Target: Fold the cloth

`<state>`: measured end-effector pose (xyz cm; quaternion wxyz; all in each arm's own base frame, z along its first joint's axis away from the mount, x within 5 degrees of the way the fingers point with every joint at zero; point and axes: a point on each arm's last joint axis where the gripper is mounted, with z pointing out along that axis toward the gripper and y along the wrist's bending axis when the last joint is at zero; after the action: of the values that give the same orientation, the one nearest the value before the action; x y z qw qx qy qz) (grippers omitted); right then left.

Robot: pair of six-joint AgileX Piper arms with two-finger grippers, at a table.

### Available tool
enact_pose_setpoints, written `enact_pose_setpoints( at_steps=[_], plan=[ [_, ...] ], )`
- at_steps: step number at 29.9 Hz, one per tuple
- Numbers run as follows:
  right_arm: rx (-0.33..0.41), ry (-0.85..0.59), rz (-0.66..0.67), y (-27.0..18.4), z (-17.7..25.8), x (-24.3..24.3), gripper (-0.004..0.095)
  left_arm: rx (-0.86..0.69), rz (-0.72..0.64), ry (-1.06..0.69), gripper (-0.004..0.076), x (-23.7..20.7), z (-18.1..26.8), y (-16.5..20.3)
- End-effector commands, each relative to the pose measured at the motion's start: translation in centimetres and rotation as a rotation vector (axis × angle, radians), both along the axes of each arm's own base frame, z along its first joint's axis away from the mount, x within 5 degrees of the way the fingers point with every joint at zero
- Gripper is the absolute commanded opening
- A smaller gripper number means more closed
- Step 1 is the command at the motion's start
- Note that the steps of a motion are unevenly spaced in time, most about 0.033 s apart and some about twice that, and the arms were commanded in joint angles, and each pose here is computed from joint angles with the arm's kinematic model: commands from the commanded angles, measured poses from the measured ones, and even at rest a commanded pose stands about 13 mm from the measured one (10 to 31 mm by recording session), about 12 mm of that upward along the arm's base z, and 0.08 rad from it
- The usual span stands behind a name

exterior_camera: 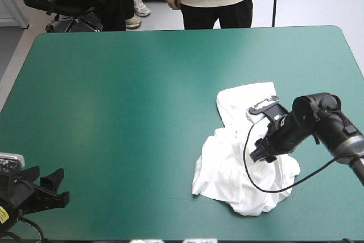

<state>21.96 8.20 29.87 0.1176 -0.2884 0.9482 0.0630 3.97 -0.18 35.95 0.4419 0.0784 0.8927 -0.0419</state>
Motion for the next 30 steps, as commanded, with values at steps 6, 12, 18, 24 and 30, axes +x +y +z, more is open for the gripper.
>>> enact_pose_setpoints(
  at_steps=[6, 12, 18, 24, 30],
  plan=[
    [-0.019, -0.018, -0.008, -0.4, -4.6, 0.2, 0.0627, -0.033, -0.007, -0.079, 0.0404, 0.4, 1.1, -0.2],
    [0.005, 0.046, -0.042, 0.5, -7.3, 1.8, 0.0486, -0.041, -0.011, -0.083, 0.0405, 0.5, 1.1, -0.3],
    [0.051, 0.133, 0.004, 1.5, -9.5, 2.6, -0.0013, -0.058, -0.021, -0.077, 0.0404, 0.4, 1.1, -0.5],
    [0.18, 0.041, 0.036, 3.8, -7.4, 4.0, -0.0001, -0.062, -0.022, -0.083, 0.0404, 0.4, 1.2, -0.5],
    [0.217, -0.038, 0.138, 8.3, -4.5, 5.9, -0.0001, -0.068, -0.025, -0.105, 0.0404, 0.5, 1.4, -0.5]
  ],
)
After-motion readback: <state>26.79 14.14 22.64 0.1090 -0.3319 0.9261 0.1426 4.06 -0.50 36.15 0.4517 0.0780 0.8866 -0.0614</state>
